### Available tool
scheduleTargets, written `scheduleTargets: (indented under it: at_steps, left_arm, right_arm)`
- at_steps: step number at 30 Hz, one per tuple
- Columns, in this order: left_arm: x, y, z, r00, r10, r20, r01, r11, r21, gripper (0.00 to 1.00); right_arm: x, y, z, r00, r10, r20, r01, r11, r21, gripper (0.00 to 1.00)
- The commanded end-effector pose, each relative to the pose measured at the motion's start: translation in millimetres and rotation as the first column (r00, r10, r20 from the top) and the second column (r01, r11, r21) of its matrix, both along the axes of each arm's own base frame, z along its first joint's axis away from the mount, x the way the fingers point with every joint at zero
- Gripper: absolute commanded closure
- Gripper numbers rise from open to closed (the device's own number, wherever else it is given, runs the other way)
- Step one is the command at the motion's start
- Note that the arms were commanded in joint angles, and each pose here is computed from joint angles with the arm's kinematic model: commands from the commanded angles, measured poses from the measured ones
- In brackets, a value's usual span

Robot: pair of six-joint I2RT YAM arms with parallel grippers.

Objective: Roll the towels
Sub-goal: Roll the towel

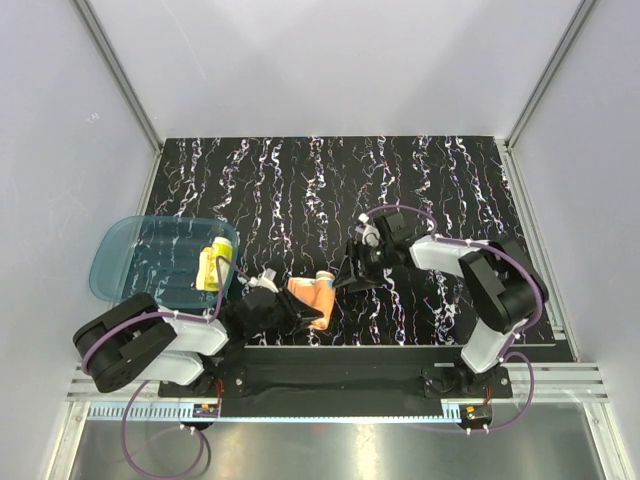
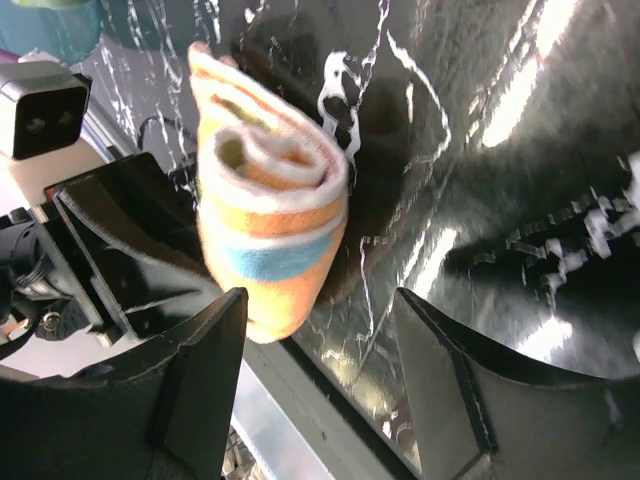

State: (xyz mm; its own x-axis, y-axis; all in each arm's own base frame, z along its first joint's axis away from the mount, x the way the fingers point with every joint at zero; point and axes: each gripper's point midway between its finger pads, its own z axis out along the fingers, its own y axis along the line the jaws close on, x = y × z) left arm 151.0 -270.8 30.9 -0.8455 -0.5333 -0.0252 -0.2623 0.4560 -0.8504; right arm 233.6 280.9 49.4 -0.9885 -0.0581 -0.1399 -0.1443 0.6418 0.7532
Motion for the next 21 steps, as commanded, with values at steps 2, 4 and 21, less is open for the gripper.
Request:
scheduleTargets:
  at_steps: [2, 4, 21]
  left_arm:
    - [-20, 35, -46, 0.988, 0.069, -0.137, -0.052, 0.991, 0.125, 1.0]
    - [-21, 38, -49, 0.987, 0.075, -0.14, -0.057, 0.99, 0.13, 1.0]
    - [-21, 42, -45, 0.988, 0.082, -0.131, -0.073, 0.995, 0.075, 1.0]
  right_arm:
    - [8, 24, -3, 0.999, 0.013, 0.04, -0.016, 0.997, 0.08, 0.34]
    - [5, 30, -6, 0.999, 0.024, 0.034, -0.027, 0.996, 0.085, 0.34]
    - [-23, 69, -19, 0.998, 0.064, 0.028, -0.068, 0.97, 0.232, 0.34]
